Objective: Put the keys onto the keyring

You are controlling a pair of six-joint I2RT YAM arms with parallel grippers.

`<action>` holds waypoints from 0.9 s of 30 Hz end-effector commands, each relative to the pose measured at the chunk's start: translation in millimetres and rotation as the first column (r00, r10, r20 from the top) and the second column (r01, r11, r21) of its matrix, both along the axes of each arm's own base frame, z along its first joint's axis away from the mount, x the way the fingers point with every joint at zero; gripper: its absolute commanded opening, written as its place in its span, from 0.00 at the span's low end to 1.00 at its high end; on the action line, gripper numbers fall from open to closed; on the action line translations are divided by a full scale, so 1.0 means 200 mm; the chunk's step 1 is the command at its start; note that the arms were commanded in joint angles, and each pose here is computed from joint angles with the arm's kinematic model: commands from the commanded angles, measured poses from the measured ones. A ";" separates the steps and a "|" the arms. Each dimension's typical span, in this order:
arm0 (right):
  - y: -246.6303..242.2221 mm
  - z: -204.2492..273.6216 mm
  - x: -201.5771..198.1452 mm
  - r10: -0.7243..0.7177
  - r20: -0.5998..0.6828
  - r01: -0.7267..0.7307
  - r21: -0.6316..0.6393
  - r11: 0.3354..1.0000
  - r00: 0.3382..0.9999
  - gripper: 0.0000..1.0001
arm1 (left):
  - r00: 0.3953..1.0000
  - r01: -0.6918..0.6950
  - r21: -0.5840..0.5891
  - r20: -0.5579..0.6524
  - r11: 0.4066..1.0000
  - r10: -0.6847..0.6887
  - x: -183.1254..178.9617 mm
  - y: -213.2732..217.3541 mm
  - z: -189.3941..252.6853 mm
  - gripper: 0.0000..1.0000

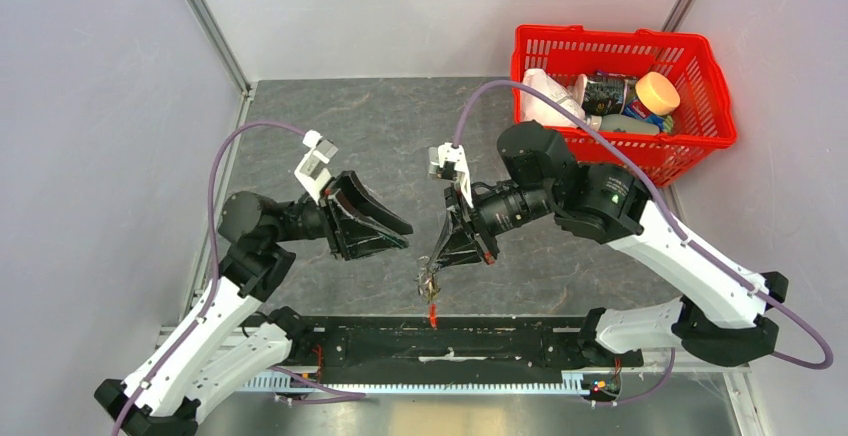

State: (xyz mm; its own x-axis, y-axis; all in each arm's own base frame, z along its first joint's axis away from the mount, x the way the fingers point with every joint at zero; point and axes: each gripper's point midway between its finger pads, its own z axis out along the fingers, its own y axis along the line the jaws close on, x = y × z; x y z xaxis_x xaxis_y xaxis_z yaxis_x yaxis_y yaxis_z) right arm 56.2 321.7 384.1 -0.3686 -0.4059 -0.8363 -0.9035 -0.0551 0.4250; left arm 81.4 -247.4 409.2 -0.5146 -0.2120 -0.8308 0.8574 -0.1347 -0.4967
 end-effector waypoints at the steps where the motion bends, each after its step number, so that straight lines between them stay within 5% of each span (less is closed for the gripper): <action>1: 0.01 0.08 -0.01 0.032 0.025 -0.032 0.038 0.999 0.999 0.00 | 0.999 0.047 0.027 0.013 0.999 -0.048 -0.04 0.01 0.01 0.46; 20: 0.09 0.03 0.08 0.005 0.024 -0.005 -0.004 1.000 1.000 0.00 | 0.994 0.102 0.092 -0.036 0.990 -0.099 -0.07 0.00 -0.10 0.46; 27: 0.11 0.02 0.11 -0.008 0.019 0.008 -0.014 1.000 1.000 0.00 | 0.992 0.126 0.113 -0.039 0.986 -0.122 -0.09 0.01 -0.12 0.39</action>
State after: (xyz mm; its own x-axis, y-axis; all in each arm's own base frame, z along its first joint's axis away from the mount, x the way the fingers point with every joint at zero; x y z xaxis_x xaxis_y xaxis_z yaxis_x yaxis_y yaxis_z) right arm 75.6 340.4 367.7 -0.3884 -0.4606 -0.7981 -0.8957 -0.0146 0.4444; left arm 71.7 -249.2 381.1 -0.6011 -0.0673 -0.7963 0.7950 -0.1518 -0.5873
